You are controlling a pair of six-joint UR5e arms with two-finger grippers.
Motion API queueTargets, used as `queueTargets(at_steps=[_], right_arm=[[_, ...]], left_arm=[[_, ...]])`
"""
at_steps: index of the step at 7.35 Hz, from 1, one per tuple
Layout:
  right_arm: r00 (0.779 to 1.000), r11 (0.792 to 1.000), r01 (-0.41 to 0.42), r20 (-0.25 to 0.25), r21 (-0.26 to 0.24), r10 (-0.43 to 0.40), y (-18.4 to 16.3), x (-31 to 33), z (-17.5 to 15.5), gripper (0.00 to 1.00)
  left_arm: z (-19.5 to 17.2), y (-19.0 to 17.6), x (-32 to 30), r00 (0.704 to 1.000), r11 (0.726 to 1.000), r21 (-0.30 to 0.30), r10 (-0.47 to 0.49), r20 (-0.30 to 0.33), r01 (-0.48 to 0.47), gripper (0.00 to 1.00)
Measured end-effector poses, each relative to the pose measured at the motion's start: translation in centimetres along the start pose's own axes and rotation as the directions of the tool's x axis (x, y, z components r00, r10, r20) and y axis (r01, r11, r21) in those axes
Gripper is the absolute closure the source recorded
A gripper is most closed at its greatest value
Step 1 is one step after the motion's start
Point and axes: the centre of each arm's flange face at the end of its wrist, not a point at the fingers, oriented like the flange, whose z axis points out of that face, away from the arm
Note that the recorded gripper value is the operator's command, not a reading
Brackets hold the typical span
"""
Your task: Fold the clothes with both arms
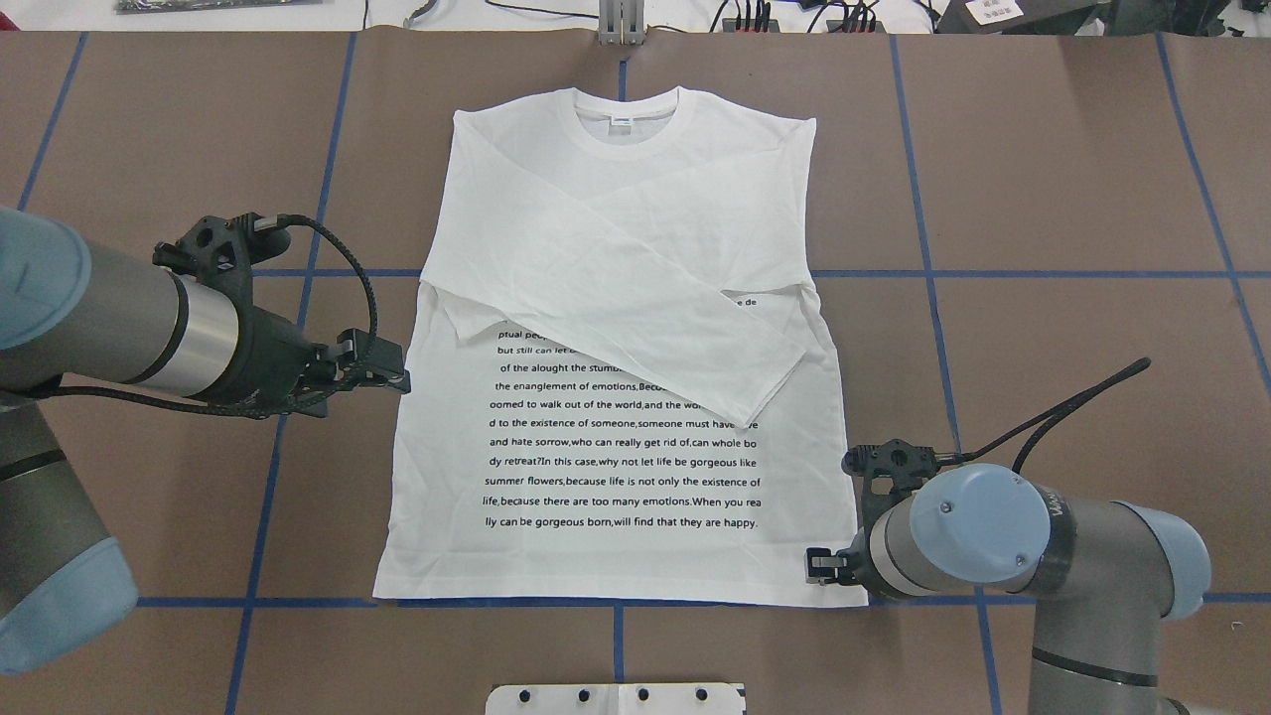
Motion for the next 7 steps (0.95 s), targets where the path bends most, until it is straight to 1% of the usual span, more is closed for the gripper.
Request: queueTargets(at_steps=[2,4,5,7], right_arm=[[1.0,1.0,-0.001,0.001,-0.006,0.001,0.03,0.02,-0.02,0.39],[1.0,1.0,-0.002,-0.002,-0.014,0.002,0.1,0.19,0.07,0.59],[1.0,1.0,-0.003,-0.004,-0.019,0.003,0.15,0.31,0.1,0.62],[1.0,1.0,-0.003,-0.004,-0.024,0.003,0.21,0.36,0.12,0.78]], left_arm=[[0.02,0.03,0.04,1.0,1.0,-0.001,0.001,0.0,-0.001,0.05],[0.06,0.04,0.07,1.0,1.0,-0.001,0.002,0.0,-0.002,0.05],[0.03,0.03,0.09,1.0,1.0,-0.001,0.002,-0.001,-0.002,0.05],[-0.06,-0.07,0.05,1.0,1.0,0.002,0.001,-0.001,-0.001,0.05]])
